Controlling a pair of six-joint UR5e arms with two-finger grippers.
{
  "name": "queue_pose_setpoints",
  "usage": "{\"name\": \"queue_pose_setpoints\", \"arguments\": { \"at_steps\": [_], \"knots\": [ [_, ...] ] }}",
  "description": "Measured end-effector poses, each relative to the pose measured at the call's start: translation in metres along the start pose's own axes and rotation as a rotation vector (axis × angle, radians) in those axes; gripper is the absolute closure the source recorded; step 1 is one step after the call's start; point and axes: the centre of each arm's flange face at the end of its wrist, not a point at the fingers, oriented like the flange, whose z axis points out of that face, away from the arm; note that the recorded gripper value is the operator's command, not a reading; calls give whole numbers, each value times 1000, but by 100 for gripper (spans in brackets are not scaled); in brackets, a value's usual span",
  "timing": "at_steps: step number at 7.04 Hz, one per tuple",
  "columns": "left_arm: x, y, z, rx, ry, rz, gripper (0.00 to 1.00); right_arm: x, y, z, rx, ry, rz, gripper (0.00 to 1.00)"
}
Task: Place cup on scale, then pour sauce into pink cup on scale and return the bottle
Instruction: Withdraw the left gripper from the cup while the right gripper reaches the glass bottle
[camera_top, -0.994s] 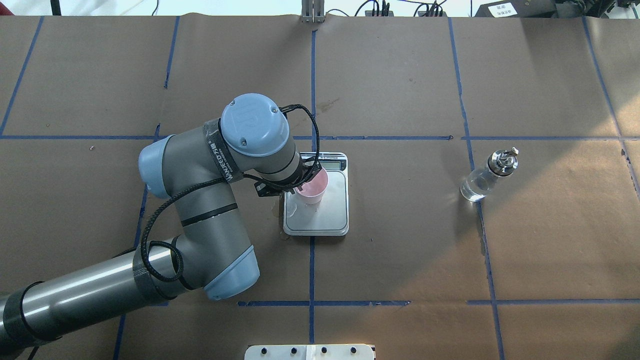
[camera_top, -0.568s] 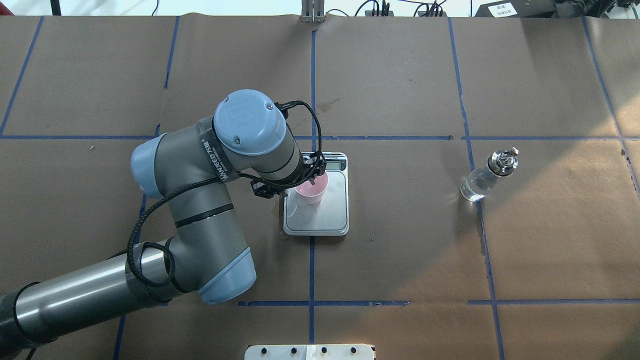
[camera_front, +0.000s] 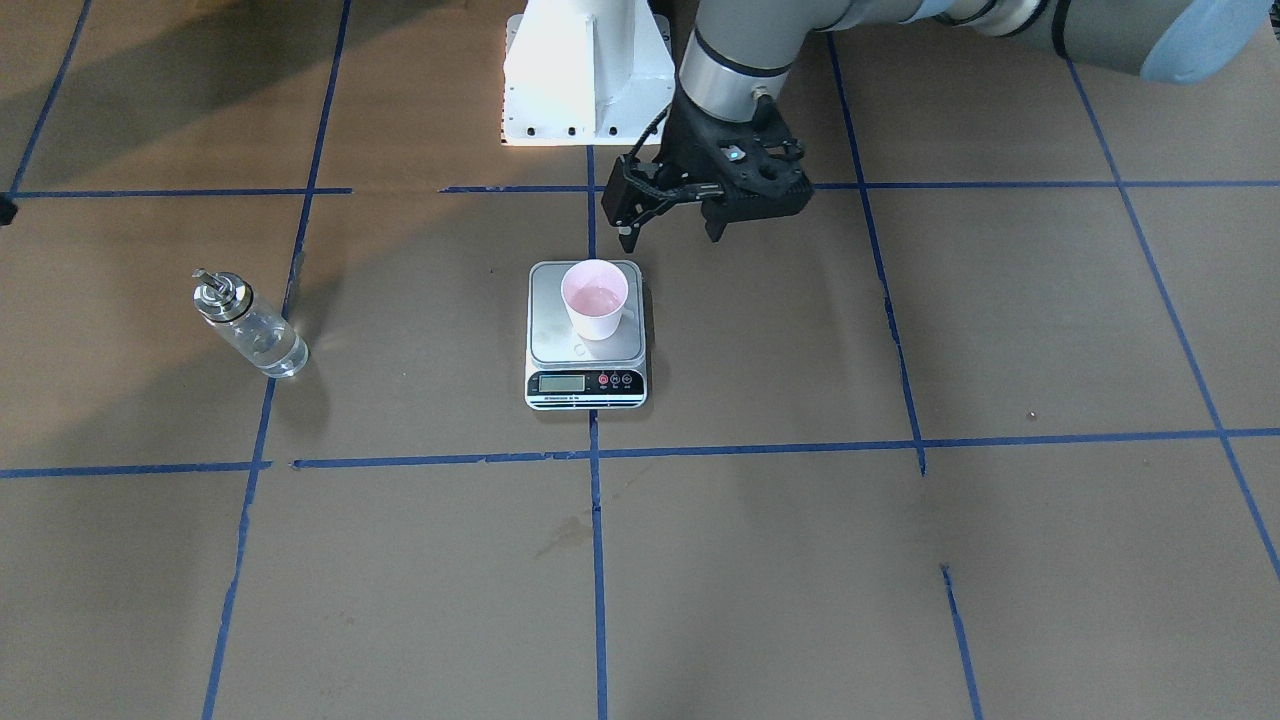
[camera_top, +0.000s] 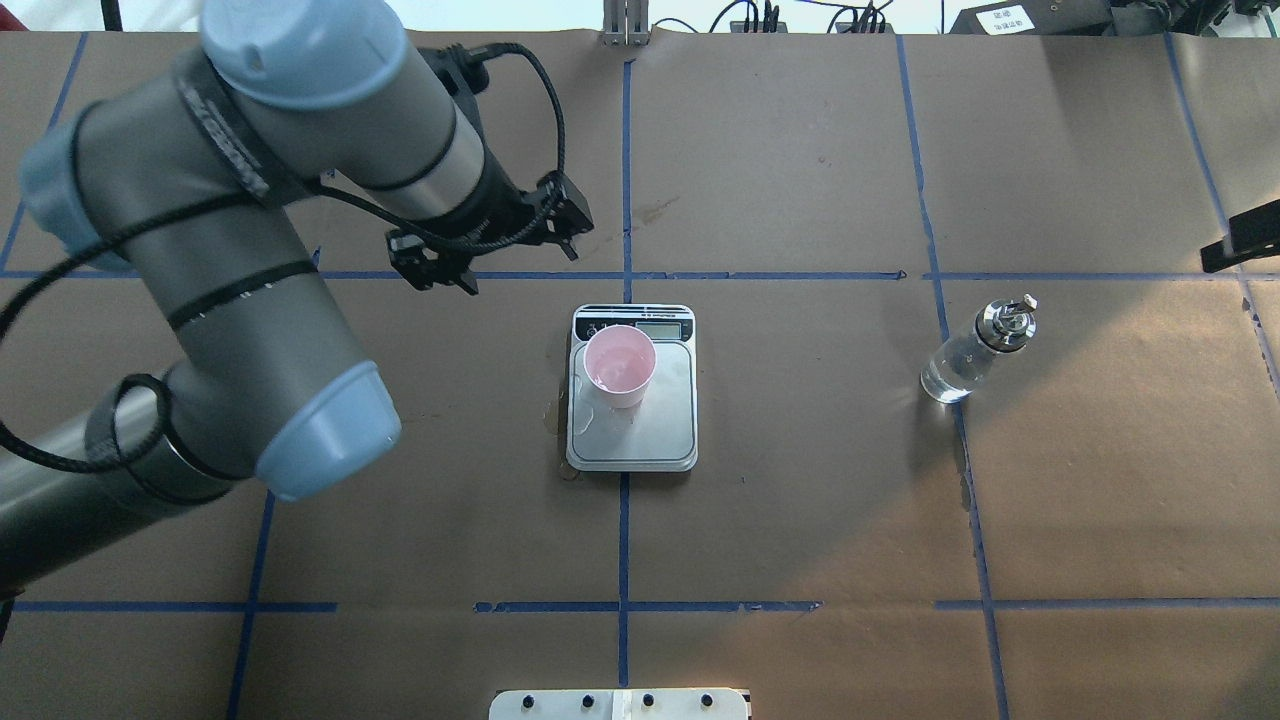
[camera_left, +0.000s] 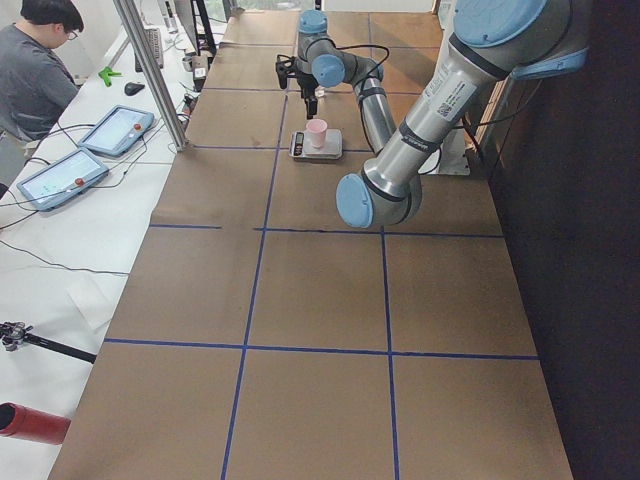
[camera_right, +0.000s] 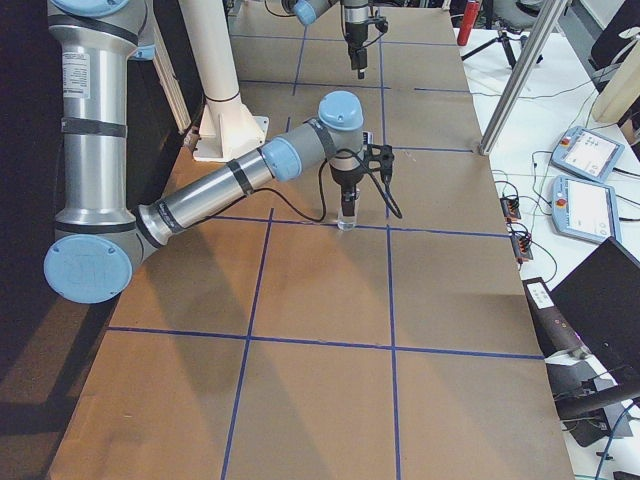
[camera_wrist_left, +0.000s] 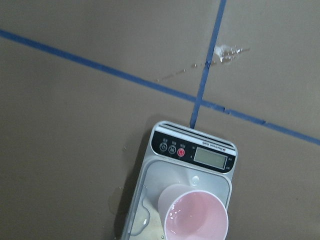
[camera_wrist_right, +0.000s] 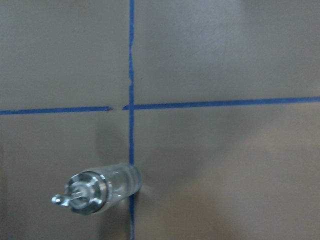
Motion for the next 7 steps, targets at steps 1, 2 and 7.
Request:
{"name": "queue_pose_setpoints", "arguments": {
  "at_steps": [1,2,7],
  "knots": [
    [-23,-25,-22,20,-7,37,0,-46,27,7,22,19,39,0],
    [-49,-46,-41,44,-25,89,0,-86,56,23,67,49,72,0],
    [-175,-118,-79,108,-168,291,0,-130,170,150,476,182,35,0]
  ]
}}
